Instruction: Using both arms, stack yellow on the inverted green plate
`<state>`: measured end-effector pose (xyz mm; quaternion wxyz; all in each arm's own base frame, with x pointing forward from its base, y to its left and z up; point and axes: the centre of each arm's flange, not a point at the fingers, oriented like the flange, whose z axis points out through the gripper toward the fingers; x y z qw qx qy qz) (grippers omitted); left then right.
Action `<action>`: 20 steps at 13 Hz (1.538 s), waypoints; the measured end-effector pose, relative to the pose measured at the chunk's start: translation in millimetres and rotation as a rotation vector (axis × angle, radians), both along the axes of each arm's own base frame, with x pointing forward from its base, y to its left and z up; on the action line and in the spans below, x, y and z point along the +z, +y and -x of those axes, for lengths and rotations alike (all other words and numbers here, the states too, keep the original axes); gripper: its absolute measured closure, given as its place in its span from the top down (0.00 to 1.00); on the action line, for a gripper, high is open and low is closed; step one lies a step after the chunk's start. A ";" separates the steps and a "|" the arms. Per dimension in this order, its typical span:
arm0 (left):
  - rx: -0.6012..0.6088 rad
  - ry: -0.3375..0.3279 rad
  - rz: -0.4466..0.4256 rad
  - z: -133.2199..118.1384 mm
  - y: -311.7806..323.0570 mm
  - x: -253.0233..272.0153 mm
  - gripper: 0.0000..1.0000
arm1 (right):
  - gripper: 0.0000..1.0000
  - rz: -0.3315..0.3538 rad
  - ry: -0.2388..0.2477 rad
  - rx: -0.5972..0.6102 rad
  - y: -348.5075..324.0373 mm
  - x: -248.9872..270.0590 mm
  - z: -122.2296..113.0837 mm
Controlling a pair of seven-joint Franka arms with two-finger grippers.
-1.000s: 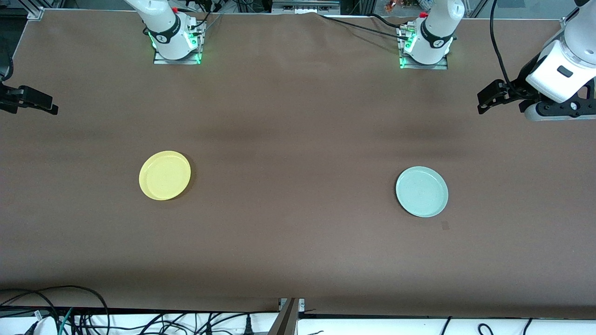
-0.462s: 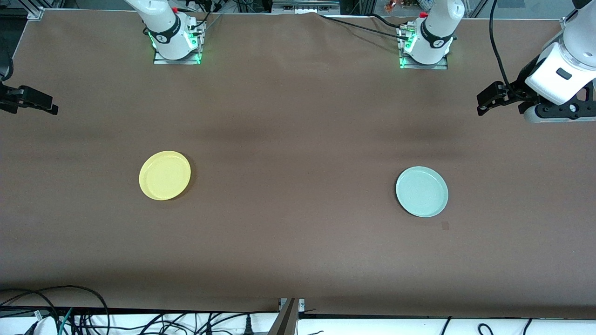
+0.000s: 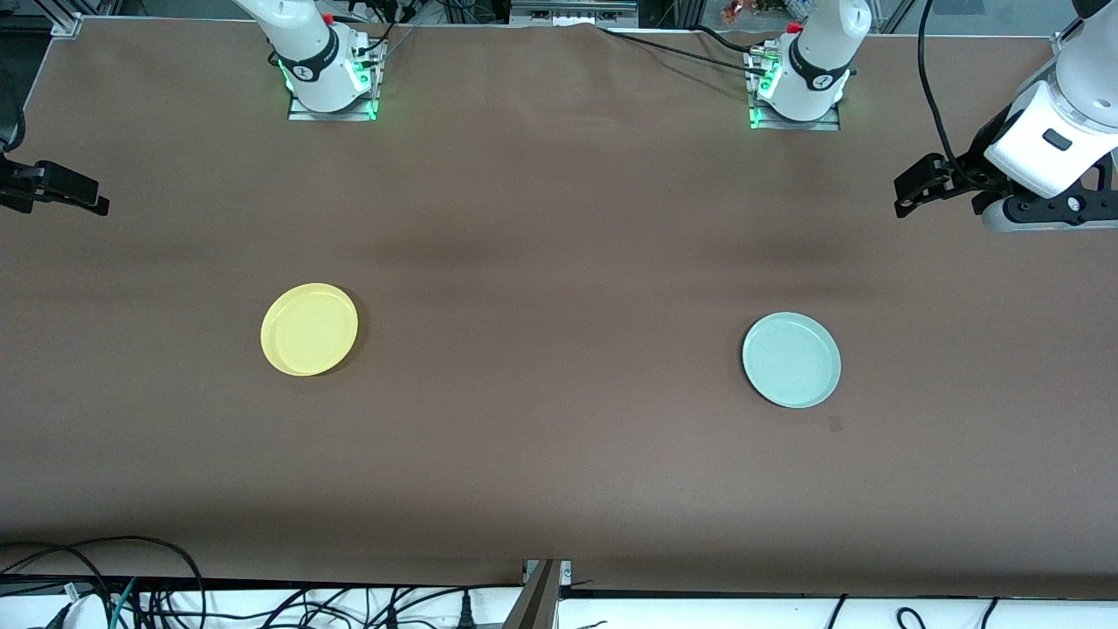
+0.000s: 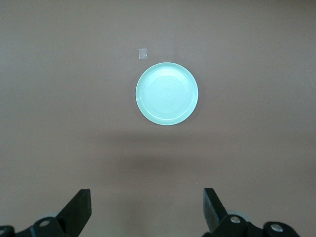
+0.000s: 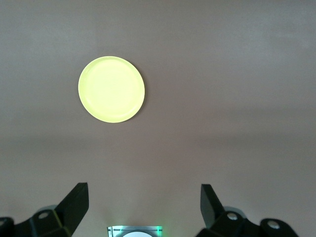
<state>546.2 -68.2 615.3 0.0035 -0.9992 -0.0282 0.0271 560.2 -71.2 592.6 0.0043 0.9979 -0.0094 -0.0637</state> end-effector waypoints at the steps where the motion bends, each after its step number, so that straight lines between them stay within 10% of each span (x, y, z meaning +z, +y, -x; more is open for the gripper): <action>1: 0.000 0.000 0.000 0.0 0.0 0.0 1.00 | 1.00 0.000 0.000 0.000 0.0 0.0 0.0; 20: -0.068 -0.004 0.000 5.5 -37.3 1.4 1.00 | 1.00 -0.002 0.017 -0.001 0.0 -1.2 2.0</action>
